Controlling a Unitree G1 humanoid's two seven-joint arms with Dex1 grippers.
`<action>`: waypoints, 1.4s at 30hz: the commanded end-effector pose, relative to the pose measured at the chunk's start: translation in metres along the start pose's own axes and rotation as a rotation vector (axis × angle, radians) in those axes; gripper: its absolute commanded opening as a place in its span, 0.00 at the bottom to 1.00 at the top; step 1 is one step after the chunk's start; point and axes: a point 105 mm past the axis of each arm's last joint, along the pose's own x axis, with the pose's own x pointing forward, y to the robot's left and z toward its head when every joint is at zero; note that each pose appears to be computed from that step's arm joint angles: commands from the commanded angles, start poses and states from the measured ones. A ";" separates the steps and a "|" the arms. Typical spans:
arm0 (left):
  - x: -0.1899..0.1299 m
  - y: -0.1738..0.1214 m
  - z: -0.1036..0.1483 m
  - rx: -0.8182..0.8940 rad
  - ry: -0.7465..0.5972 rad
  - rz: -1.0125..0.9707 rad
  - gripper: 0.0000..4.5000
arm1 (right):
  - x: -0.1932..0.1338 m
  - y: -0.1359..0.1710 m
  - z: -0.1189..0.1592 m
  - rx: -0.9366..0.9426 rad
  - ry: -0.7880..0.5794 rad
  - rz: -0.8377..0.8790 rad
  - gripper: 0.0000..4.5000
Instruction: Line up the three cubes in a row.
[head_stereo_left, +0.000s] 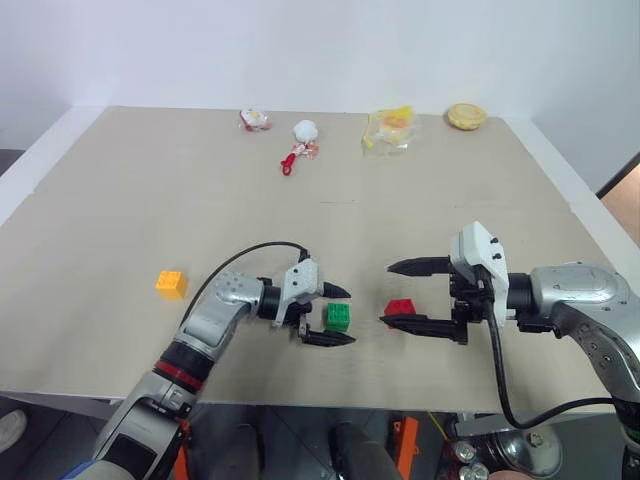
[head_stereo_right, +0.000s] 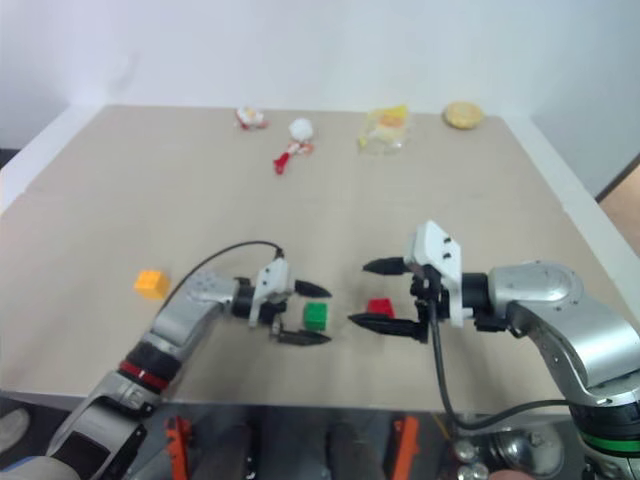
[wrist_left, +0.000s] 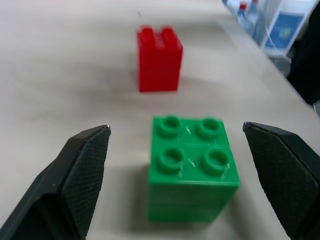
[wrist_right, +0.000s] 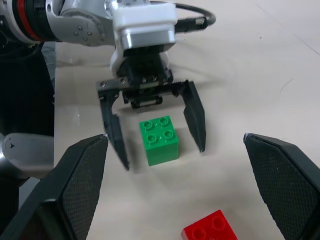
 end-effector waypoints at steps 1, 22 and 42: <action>-0.012 0.011 0.040 0.042 -0.135 0.077 0.99 | -0.007 -0.005 0.020 -0.062 -0.064 -0.031 1.00; -0.192 0.002 0.046 -0.106 -0.218 1.129 0.99 | 0.060 -0.014 0.066 -0.093 -0.277 0.151 1.00; -0.237 -0.013 -0.022 -0.225 -0.101 1.320 0.99 | 0.076 -0.011 0.082 -0.127 -0.319 0.205 1.00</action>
